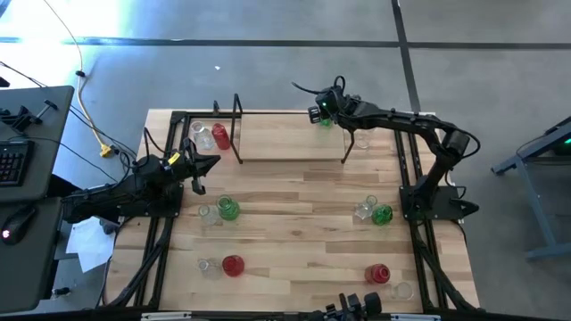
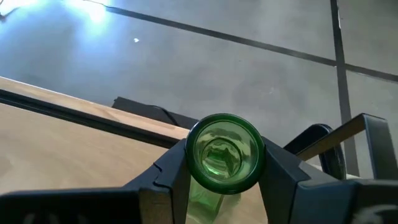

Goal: Sort vases onto shelf
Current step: Put the top right green vase on the shelf, then put the left green vase aligned with the other green vase on the shelf

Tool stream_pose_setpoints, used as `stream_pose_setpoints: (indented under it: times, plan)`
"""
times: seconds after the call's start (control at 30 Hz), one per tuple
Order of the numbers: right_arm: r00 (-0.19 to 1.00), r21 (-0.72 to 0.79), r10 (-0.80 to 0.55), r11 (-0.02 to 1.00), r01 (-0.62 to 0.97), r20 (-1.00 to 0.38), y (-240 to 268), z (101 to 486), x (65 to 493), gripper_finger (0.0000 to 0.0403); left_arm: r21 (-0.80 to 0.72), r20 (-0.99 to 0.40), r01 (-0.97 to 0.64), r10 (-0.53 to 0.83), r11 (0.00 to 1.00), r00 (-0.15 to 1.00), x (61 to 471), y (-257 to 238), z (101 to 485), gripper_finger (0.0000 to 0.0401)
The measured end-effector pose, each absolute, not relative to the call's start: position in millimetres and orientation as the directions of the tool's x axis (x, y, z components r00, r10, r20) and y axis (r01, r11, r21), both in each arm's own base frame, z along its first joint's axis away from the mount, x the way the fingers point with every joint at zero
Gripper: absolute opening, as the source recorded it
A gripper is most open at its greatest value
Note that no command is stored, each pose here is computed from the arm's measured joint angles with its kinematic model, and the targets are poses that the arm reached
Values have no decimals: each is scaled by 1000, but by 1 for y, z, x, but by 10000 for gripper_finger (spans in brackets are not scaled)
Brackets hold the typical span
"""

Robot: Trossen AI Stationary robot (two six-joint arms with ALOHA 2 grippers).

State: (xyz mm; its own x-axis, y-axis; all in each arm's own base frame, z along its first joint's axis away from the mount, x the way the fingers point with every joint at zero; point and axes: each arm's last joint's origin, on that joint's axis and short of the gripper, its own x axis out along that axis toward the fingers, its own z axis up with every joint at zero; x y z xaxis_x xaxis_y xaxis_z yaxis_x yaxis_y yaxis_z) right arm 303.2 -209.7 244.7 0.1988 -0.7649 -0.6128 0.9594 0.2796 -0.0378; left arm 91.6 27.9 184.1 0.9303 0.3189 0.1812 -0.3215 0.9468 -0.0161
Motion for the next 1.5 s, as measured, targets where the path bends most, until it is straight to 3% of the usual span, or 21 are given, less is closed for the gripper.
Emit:
stream_pose_setpoints:
  times: [0.27,0.77,1.13,1.5]
  plan:
    - [200,-38,-761,283,958,-617,-210,243,304,126,-16,181,-321,319,947,930,92,28,184,3]
    - [200,-35,-739,288,957,-643,-208,241,302,195,-24,181,-320,319,947,930,92,28,184,3]
    - [181,-56,-757,276,959,-628,-209,244,302,202,-24,181,-320,319,947,930,92,28,184,3]
    - [189,-95,-776,304,948,-601,-213,277,308,202,-24,181,-320,319,947,930,92,28,184,3]
